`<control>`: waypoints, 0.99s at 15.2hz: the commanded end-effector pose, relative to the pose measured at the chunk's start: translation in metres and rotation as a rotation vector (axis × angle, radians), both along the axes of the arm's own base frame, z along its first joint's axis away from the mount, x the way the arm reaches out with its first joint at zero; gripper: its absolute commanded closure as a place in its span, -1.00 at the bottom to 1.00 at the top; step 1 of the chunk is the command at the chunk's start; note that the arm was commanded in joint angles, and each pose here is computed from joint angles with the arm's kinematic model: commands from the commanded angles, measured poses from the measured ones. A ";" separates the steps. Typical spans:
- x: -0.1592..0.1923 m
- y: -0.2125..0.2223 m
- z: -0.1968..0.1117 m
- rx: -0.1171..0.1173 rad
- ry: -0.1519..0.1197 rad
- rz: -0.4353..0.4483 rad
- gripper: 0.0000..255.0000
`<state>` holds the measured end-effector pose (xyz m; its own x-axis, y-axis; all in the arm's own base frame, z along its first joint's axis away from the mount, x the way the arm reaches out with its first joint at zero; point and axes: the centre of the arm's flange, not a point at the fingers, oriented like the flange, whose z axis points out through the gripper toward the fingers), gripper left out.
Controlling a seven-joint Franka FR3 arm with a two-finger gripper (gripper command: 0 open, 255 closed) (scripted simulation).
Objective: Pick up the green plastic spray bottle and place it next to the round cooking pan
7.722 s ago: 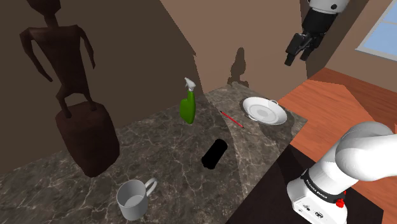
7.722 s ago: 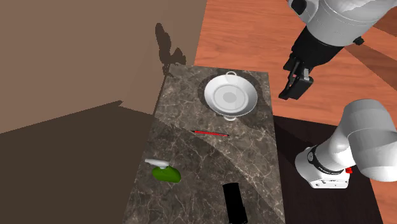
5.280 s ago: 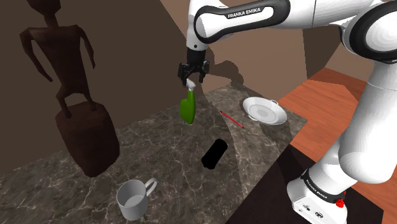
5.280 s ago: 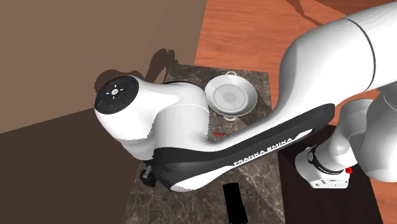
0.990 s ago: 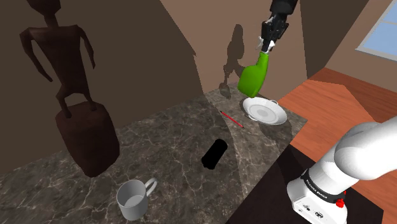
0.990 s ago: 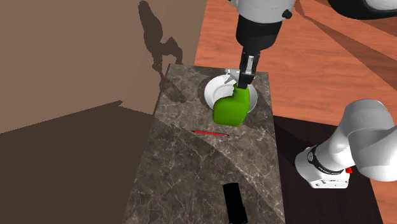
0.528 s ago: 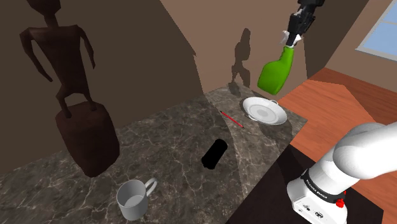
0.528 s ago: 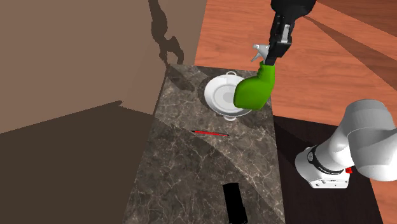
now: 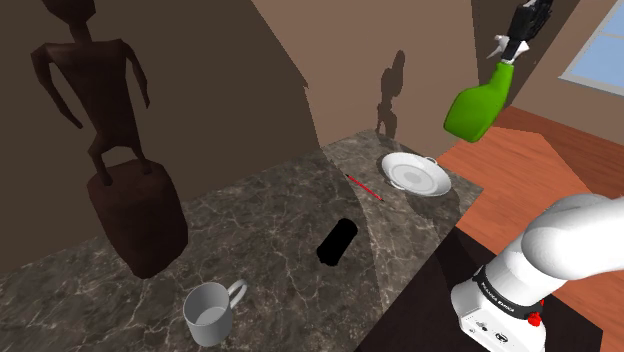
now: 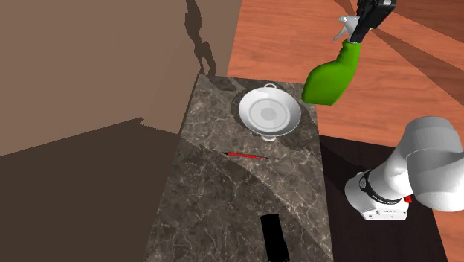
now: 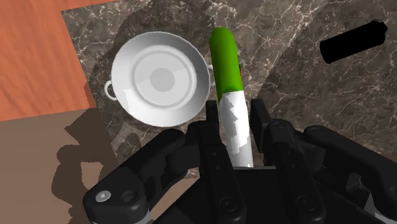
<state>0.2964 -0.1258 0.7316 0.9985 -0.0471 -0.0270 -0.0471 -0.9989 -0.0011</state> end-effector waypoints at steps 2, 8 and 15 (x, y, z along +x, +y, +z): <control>-0.011 -0.010 -0.004 0.001 0.001 0.001 1.00; -0.011 -0.010 -0.035 0.001 0.001 0.001 1.00; -0.011 -0.010 -0.072 0.001 0.001 0.001 1.00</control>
<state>0.2840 -0.1362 0.6648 0.9985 -0.0460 -0.0288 -0.0460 -0.9989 -0.0019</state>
